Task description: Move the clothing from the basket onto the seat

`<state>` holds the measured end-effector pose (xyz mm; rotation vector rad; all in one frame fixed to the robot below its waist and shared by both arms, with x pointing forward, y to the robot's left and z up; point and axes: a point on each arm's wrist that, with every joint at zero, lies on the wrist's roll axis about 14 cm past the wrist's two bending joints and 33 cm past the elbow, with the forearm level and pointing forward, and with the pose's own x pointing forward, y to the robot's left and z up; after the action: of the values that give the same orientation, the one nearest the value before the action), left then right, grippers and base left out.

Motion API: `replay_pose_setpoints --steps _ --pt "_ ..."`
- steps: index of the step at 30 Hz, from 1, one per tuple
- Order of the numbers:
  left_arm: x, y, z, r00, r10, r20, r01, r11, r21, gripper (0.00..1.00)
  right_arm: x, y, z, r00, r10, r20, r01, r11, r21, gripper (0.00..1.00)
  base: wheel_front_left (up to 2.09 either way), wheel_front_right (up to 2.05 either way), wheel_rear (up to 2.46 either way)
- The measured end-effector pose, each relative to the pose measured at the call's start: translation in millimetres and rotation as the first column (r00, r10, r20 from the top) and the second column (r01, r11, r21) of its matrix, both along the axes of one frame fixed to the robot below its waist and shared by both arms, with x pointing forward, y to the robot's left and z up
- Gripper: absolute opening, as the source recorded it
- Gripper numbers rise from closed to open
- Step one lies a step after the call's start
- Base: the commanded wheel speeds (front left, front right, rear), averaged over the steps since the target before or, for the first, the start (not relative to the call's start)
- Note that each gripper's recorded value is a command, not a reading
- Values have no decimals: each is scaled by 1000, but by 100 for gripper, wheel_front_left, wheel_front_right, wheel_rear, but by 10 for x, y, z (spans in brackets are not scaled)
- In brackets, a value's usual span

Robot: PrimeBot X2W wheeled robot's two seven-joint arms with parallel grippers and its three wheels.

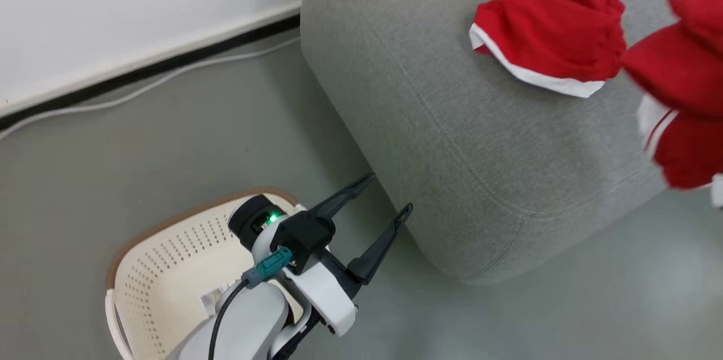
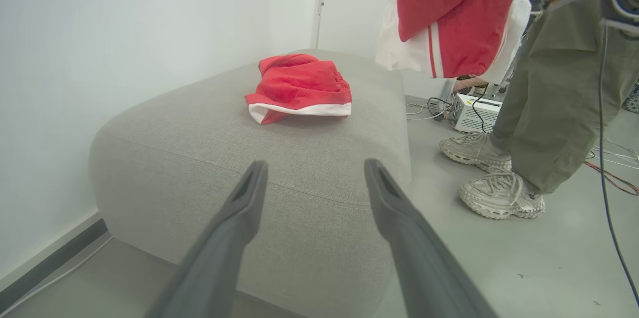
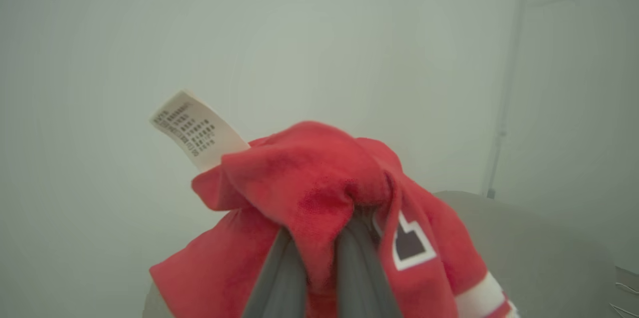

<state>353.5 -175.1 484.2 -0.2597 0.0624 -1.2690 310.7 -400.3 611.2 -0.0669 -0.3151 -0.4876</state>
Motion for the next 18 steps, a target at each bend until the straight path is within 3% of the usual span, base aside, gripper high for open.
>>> replay_pose_setpoints --steps 11,18 --pt "385 61 -465 999 -10 -35 10 1000 18 100 703 -487 289 995 -94 -24 88 981 -170 0 0 0 0" --pt "604 58 -574 1000 -3 -31 2 1000 -23 100 1092 -782 271 983 -163 -80 138 958 -250 0 0 0 0"
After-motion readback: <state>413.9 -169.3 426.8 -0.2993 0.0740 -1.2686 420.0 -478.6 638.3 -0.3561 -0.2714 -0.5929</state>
